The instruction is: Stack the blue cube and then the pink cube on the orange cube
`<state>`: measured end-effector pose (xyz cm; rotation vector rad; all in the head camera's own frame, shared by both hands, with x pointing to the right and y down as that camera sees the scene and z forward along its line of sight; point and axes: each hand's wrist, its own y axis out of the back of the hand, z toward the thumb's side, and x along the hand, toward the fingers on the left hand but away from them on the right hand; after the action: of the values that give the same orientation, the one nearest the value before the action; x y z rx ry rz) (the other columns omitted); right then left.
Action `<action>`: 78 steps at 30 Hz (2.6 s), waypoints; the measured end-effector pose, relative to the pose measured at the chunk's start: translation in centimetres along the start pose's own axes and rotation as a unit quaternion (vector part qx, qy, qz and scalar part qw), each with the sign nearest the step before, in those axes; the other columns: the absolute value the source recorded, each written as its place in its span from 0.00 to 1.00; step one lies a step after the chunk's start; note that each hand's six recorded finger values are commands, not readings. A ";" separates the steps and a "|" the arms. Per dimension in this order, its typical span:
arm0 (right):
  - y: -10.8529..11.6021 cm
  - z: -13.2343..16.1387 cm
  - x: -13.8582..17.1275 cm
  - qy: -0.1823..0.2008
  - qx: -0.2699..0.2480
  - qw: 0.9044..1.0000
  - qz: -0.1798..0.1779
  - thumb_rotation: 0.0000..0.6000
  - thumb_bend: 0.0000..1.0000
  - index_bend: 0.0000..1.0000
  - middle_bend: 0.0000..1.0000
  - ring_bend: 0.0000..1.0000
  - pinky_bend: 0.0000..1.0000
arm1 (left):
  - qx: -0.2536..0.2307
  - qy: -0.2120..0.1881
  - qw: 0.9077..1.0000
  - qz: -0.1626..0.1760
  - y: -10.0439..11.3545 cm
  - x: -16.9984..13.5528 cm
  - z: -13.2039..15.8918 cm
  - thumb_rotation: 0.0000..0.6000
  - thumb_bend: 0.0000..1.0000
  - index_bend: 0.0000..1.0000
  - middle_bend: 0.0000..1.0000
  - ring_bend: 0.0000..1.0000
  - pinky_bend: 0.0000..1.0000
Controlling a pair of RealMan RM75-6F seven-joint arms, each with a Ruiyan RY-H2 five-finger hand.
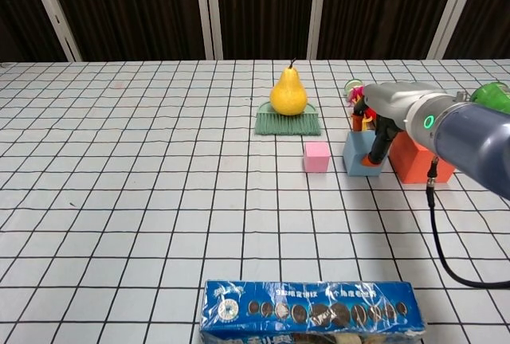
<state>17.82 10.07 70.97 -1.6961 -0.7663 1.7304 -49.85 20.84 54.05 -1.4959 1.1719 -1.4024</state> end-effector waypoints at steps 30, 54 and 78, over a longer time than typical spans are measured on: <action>8.5 -3.6 3.9 -0.036 0.081 0.995 -0.046 1.00 0.29 0.47 1.00 1.00 1.00 | -0.005 -0.001 1.000 -0.004 0.1 -0.2 0.0 1.00 0.58 0.20 0.06 0.00 0.00; 7.5 -5.4 4.5 0.008 0.053 0.999 -0.005 1.00 0.29 0.48 1.00 1.00 1.00 | 0.005 0.009 1.000 0.002 0.0 -0.1 0.0 1.00 0.58 0.20 0.06 0.00 0.00; 7.2 -6.8 2.9 0.003 0.073 0.997 0.007 1.00 0.29 0.49 1.00 1.00 1.00 | 0.013 0.015 1.000 0.001 -0.2 0.0 0.0 1.00 0.58 0.20 0.06 0.00 0.00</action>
<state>24.49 7.50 63.48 -1.6104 -0.6125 1.7459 -49.82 20.94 54.25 -1.4599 1.1683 -1.4375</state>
